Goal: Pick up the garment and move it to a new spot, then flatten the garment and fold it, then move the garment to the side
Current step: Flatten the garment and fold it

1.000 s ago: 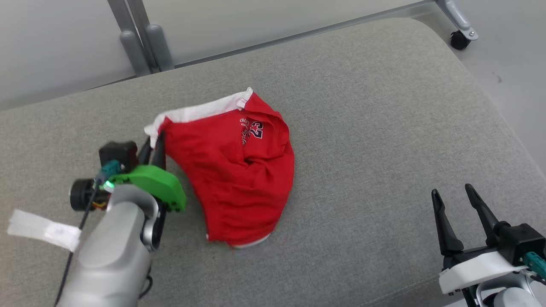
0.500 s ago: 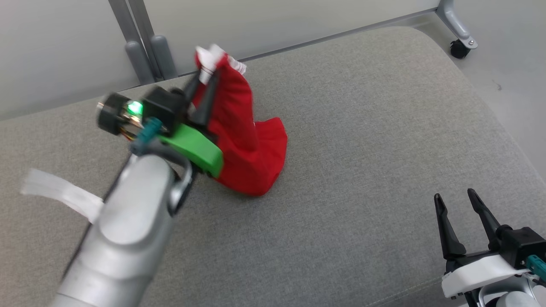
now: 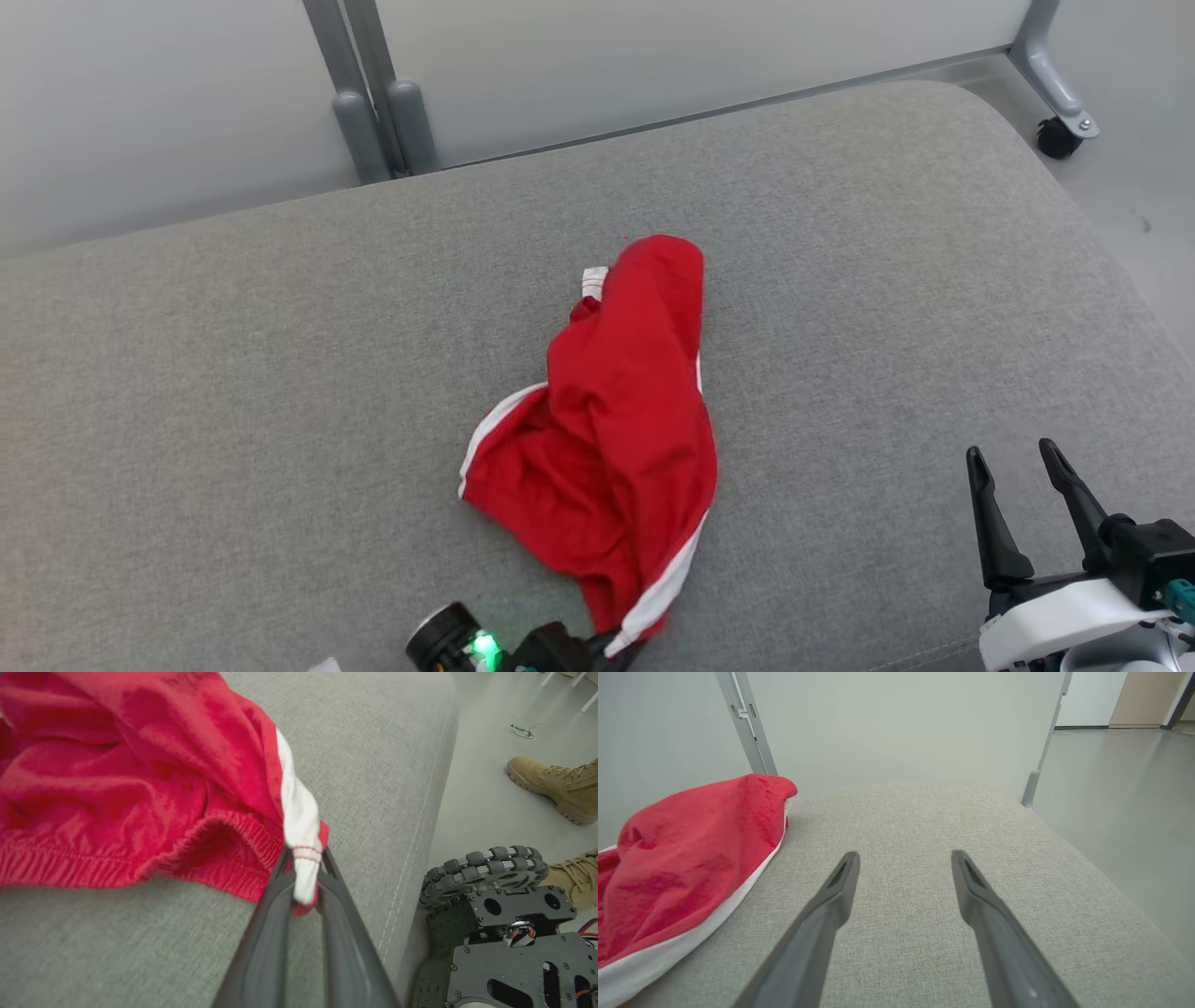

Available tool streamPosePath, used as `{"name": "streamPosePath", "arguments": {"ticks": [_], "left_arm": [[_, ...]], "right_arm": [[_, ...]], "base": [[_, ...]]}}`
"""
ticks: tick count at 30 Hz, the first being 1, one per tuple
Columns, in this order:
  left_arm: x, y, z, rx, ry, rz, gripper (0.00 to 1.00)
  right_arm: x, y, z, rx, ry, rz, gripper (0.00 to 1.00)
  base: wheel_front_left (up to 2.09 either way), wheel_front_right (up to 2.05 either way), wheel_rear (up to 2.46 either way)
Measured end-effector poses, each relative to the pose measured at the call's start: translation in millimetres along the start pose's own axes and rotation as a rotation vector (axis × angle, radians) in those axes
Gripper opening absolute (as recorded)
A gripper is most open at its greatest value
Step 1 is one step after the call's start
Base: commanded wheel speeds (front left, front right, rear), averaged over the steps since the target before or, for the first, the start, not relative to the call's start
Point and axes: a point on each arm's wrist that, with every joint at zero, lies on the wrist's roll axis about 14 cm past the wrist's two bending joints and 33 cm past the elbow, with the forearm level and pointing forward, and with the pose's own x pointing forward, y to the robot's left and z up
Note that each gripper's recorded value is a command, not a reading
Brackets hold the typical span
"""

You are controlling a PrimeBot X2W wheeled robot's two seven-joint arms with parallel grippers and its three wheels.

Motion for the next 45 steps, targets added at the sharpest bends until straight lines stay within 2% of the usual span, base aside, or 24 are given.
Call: {"name": "streamPosePath", "arguments": {"ticks": [5,10,13,14,15,16,19,22,24,27,31,36,41,45], "left_arm": [[-29.3,45.8,-16.4,-0.023,0.027,0.192,0.0],[-75.3,105.7,-12.5,0.023,0.018,0.407,0.0],[-99.8,128.8,-11.4,0.047,0.021,0.505,0.0],[-105.8,132.0,-13.4,0.044,0.025,0.529,0.07],[-110.1,132.4,-18.1,0.02,0.031,0.544,0.64],[-112.4,130.6,-22.8,-0.017,0.033,0.552,1.0],[-113.1,125.5,-30.6,-0.125,0.04,0.577,1.0],[-127.3,154.4,-24.8,-0.161,0.05,0.762,1.0],[-128.0,163.1,-8.0,-0.158,-0.002,0.814,1.0],[-109.1,159.1,18.7,-0.165,-0.067,0.783,1.0],[-93.4,158.8,29.9,-0.198,-0.009,0.771,1.0],[-116.3,177.8,32.8,-0.168,0.065,0.857,1.0],[-135.6,184.9,56.2,-0.163,0.007,0.914,1.0],[-119.2,161.8,80.4,-0.159,-0.06,0.809,1.0]], "right_arm": [[4.1,5.2,-0.5,-0.001,0.001,0.02,1.0],[3.1,7.2,-3.8,-0.001,0.011,0.029,1.0],[2.8,9.1,-3.5,0.001,0.008,0.035,1.0],[2.7,9.9,-3.3,0.002,0.007,0.037,1.0],[2.3,10.7,-3.1,0.003,0.006,0.039,1.0],[1.9,11.1,-3.1,0.004,0.006,0.04,1.0],[1.1,9.9,-0.8,0.004,-0.001,0.035,1.0],[0.3,7.6,0.5,-0.001,-0.004,0.03,1.0],[0.4,7.4,1.2,-0.004,-0.005,0.031,1.0],[3.4,7.5,2.4,-0.006,-0.008,0.031,1.0],[7.4,9.4,4.3,-0.007,-0.013,0.032,1.0],[3.0,-0.9,5.2,-0.009,-0.013,-0.006,1.0],[-0.7,-10.8,0.4,-0.013,0.006,-0.041,1.0],[0.1,-9.1,-4.0,-0.008,0.02,-0.041,1.0]], "base": [[0.0,0.0,0.0],[0.0,0.0,0.0],[0.0,0.0,0.0],[0.0,0.0,0.0],[0.0,0.0,0.0],[0.0,0.0,0.0],[0.0,0.0,0.0],[0.0,0.0,0.0],[0.0,0.0,0.0],[0.0,0.0,0.0],[0.0,0.0,0.0],[0.0,0.0,0.0],[0.0,0.0,0.0],[0.0,0.0,0.0]]}}
